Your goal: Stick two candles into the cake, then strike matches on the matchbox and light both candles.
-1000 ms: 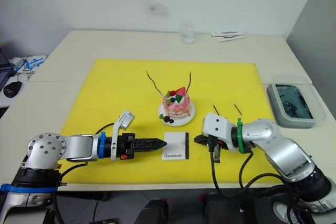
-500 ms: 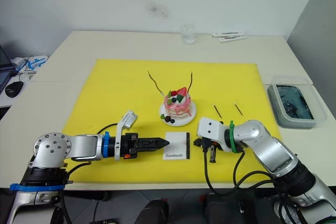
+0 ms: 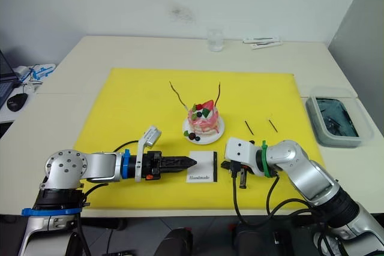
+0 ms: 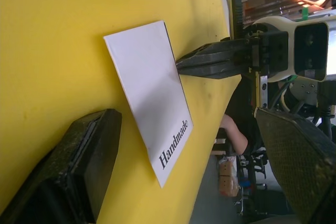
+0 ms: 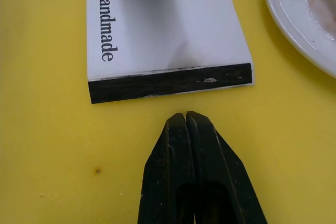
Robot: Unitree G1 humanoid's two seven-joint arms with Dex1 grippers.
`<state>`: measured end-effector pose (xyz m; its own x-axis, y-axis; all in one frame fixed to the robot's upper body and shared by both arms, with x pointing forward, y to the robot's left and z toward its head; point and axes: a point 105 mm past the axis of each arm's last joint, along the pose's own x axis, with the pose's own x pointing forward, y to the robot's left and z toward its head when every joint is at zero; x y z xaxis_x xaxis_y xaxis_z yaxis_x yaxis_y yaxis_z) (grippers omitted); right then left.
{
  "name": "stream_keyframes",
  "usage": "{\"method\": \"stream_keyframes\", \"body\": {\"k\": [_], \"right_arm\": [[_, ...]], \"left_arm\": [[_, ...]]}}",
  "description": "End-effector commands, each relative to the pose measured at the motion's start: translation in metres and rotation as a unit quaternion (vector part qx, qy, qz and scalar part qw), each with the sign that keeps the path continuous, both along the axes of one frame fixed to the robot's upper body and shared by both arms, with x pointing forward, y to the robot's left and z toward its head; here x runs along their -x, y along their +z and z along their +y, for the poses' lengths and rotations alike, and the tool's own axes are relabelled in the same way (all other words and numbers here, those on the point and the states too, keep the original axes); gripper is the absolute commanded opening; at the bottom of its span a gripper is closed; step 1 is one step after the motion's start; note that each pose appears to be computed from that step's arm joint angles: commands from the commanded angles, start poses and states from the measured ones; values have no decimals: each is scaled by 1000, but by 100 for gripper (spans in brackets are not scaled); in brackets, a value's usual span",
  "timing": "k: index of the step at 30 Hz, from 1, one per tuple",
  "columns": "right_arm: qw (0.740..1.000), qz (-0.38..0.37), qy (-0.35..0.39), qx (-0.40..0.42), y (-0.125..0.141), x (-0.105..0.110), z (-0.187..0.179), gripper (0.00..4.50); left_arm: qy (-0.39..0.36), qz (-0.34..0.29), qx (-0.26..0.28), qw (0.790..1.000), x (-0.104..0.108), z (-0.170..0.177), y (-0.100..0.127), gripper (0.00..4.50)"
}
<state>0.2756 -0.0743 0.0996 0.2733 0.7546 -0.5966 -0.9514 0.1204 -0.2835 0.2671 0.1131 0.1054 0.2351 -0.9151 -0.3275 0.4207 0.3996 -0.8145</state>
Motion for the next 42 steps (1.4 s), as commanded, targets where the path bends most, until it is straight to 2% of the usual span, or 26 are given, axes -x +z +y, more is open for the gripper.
{"method": "stream_keyframes", "body": {"k": [1,20,35,38,42], "right_arm": [[1000,11,23,-2,-6,7,10,3],[998,1,59,-31,-2,6,40,3],[997,-2,67,-38,3,5,47,3],[997,-3,67,-38,3,5,48,0],[997,-4,67,-40,5,4,49,0]], "left_arm": [[-8,14,-14,1000,3,-6,-11,450],[-5,22,-1,1000,9,-11,-21,450],[-9,24,-2,1000,14,-10,-24,450],[-7,24,-6,1000,14,-7,-25,388],[-3,25,-10,1000,13,-6,-27,264]]}}
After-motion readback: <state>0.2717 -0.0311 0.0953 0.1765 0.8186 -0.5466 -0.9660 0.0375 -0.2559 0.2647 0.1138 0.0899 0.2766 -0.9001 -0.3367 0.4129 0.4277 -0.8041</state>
